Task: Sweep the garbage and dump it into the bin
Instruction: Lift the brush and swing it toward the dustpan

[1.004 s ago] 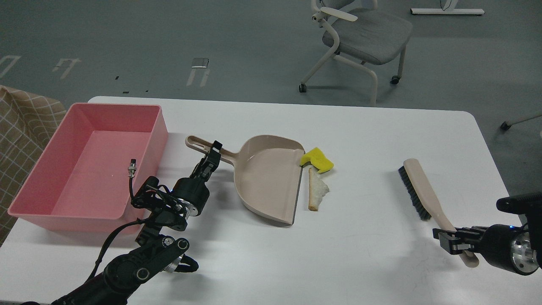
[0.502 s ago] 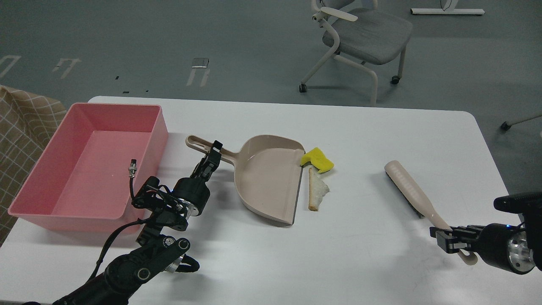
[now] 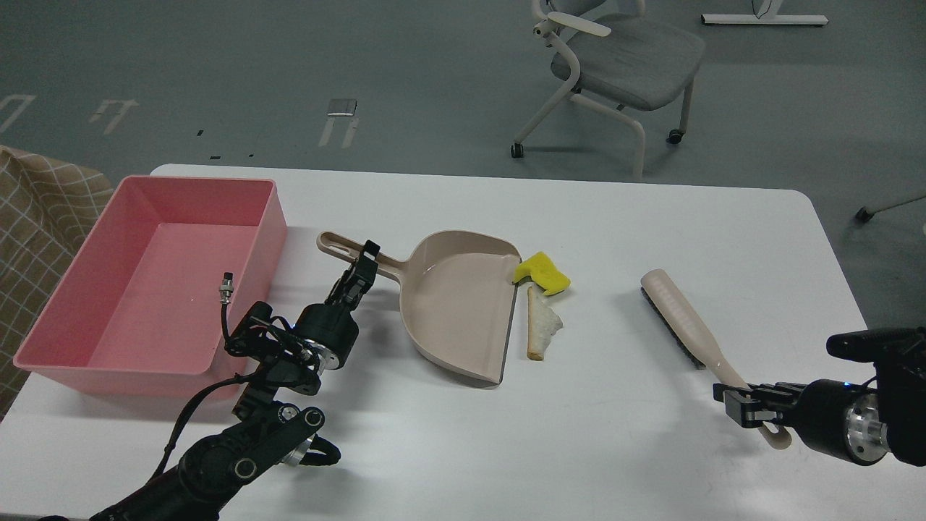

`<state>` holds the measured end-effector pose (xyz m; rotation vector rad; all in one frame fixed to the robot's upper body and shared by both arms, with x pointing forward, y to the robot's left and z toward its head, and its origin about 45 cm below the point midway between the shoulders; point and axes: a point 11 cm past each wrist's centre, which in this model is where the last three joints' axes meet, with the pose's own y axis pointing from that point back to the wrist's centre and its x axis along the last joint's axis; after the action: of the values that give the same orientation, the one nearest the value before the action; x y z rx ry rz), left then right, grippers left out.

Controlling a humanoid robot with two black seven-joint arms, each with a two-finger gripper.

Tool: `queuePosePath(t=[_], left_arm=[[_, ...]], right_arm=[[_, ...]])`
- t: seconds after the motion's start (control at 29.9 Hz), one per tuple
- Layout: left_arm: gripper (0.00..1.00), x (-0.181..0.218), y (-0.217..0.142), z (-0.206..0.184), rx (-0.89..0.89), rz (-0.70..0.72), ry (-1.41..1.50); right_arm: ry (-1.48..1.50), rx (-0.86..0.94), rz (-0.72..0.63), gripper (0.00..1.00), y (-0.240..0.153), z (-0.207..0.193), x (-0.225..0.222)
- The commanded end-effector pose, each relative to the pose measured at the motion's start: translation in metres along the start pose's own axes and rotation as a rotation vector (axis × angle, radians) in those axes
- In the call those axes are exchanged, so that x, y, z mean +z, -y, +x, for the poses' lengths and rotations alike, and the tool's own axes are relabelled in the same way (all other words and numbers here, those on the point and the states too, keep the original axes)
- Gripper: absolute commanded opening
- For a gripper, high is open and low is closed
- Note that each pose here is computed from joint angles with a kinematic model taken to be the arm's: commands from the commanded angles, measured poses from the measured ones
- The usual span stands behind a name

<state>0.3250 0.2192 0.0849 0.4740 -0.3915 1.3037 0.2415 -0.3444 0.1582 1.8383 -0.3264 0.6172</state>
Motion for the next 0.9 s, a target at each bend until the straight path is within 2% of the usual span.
queuePosePath(t=[0.0, 0.87], left_arm=[[0.27, 0.001, 0.0, -0.001, -0.001, -0.001, -0.003], [0.27, 0.002, 0.001, -0.003, -0.003, -0.004, -0.005]], right_arm=[[0.038, 0.016, 0.015, 0.13, 0.0, 0.004, -0.002], [0.163, 0.037, 0.065, 0.13, 0.018, 0.004, -0.023]])
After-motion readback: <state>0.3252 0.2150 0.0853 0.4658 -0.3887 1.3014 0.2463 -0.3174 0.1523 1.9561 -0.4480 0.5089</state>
